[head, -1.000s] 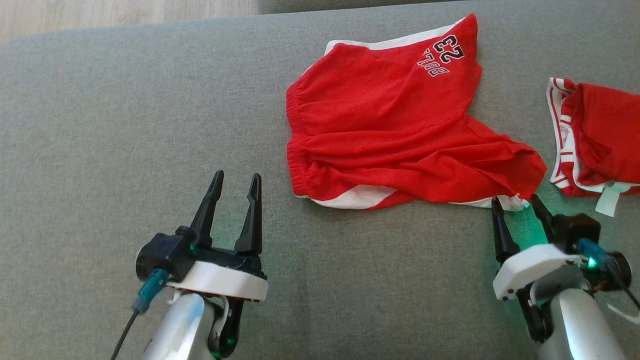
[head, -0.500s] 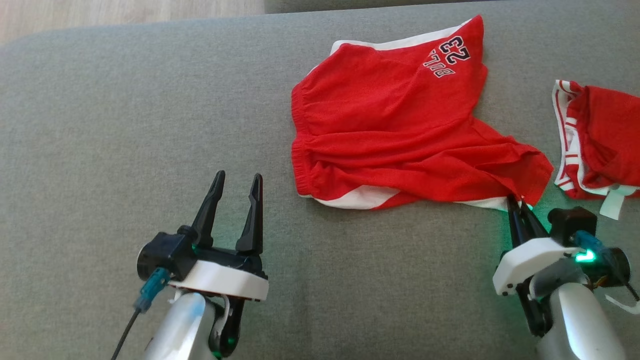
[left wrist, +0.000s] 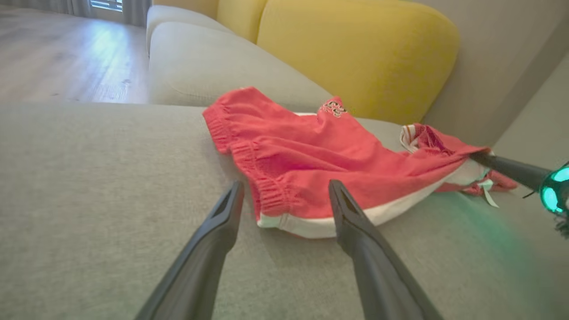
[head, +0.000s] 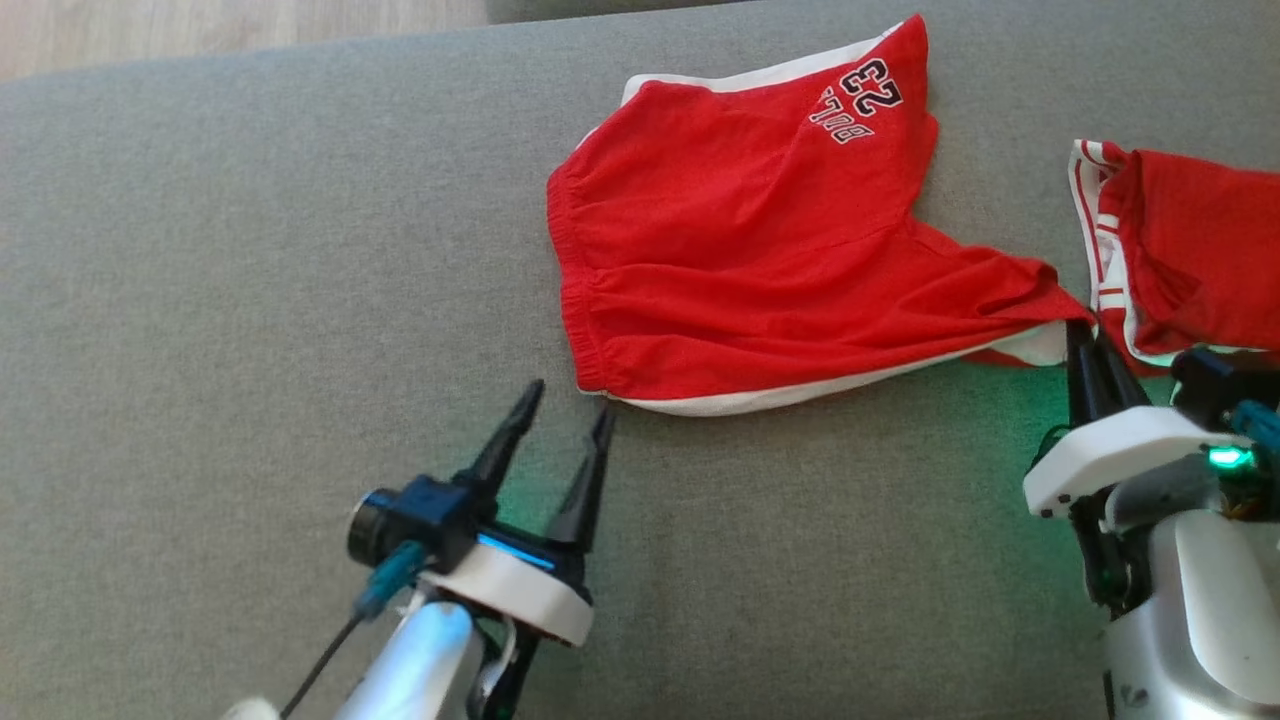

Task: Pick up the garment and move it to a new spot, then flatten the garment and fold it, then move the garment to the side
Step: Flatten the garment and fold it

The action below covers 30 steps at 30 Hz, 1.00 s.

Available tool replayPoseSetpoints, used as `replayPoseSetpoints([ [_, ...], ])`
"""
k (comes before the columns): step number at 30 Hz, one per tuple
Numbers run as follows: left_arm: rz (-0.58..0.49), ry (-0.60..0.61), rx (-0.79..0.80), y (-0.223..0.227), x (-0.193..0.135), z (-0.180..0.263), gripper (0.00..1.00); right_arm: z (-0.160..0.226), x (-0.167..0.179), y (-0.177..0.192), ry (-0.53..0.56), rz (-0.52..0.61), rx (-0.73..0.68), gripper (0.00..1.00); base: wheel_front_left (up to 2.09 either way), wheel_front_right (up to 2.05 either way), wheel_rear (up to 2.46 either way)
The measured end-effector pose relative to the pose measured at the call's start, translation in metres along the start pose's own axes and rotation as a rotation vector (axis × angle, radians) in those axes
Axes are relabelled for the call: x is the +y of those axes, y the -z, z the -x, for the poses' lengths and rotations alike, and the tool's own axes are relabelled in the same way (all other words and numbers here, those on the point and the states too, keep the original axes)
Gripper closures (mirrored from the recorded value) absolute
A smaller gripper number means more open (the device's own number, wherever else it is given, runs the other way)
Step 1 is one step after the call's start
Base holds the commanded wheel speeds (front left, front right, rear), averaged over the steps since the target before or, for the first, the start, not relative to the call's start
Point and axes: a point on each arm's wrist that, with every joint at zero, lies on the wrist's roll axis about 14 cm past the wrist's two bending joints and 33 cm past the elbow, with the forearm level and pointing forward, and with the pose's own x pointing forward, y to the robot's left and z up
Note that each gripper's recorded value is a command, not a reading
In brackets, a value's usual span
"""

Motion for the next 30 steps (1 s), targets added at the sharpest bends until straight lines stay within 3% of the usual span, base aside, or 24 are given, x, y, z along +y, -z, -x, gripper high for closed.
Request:
replayPoseSetpoints([
  [17,-0.100,0.102,0.221,0.050,-0.010,-0.023,0.00,0.002,-0.010,-0.004,0.023,0.004,0.003,1.00,0.00,0.00,0.00],
  [27,-0.126,0.127,0.215,0.047,-0.010,-0.038,0.00,0.001,-0.013,0.001,0.031,0.002,0.014,1.00,0.00,0.00,0.00],
  [28,-0.124,0.132,0.222,0.049,-0.011,-0.038,0.15,0.001,-0.013,0.001,0.032,0.002,0.016,1.00,0.00,0.00,0.00],
  [29,-0.122,0.135,0.229,0.051,-0.012,-0.038,0.67,0.001,-0.013,0.002,0.032,0.002,0.017,1.00,0.00,0.00,0.00],
  [30,-0.121,0.138,0.232,0.053,-0.013,-0.038,1.00,0.001,-0.013,0.002,0.031,0.003,0.018,1.00,0.00,0.00,0.00],
])
